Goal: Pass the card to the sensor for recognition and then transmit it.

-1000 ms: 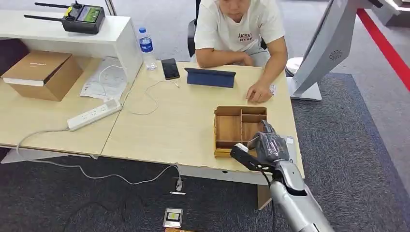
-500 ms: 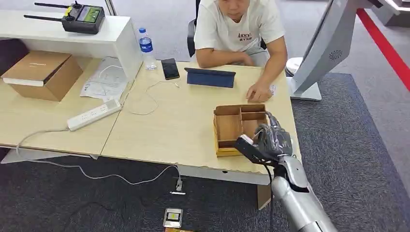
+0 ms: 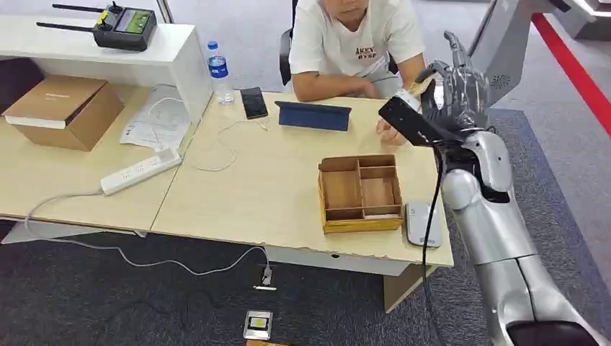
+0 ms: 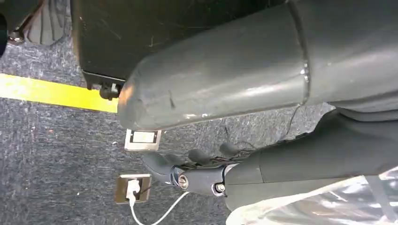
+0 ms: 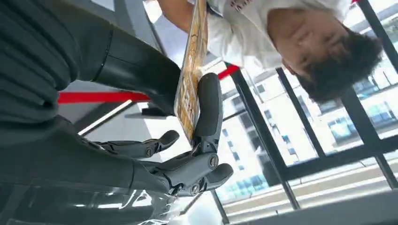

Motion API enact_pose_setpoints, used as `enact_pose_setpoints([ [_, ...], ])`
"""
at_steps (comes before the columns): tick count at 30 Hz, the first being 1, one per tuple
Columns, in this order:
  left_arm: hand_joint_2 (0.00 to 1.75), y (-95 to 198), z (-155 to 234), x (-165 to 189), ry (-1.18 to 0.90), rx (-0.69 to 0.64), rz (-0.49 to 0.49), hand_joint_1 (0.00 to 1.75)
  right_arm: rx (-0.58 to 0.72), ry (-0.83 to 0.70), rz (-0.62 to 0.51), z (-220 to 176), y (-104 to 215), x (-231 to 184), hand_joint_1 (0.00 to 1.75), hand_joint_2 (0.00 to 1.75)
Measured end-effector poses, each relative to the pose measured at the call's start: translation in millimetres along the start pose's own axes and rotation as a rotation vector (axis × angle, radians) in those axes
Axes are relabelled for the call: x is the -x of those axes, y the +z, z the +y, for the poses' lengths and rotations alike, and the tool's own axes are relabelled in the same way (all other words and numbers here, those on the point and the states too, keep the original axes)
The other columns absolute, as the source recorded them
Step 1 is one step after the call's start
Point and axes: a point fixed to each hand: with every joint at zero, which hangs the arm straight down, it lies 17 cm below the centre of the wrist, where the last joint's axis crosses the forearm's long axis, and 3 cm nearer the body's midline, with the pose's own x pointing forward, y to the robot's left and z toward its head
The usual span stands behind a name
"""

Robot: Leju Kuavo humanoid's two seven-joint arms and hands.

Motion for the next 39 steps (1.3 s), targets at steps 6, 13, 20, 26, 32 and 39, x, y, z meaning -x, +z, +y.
enact_pose_setpoints([
  [6, 0.00, 0, 0, -5, -0.013, 0.002, -0.027, 0.00, 0.006, 0.033, -0.013, -19, -31, 0, 1.75, 1.75],
  [13, 0.00, 0, -3, -13, -0.042, 0.017, -0.070, 0.00, -0.248, 0.082, 0.067, 24, -48, 11, 1.75, 1.75],
  [20, 0.00, 1, -4, -15, -0.041, 0.020, -0.081, 0.00, -0.409, 0.117, 0.208, 57, -39, 27, 1.75, 1.75],
  [26, 0.00, 1, -5, -16, -0.049, 0.023, -0.086, 0.00, -0.448, 0.113, 0.265, 64, -33, 38, 1.75, 1.75],
  [32, 0.00, 1, -5, -17, -0.053, 0.024, -0.090, 0.00, -0.460, 0.109, 0.287, 65, -31, 45, 1.75, 1.75],
  [39, 0.00, 1, -5, -17, -0.055, 0.024, -0.092, 0.00, -0.473, 0.110, 0.300, 68, -27, 50, 1.75, 1.75],
])
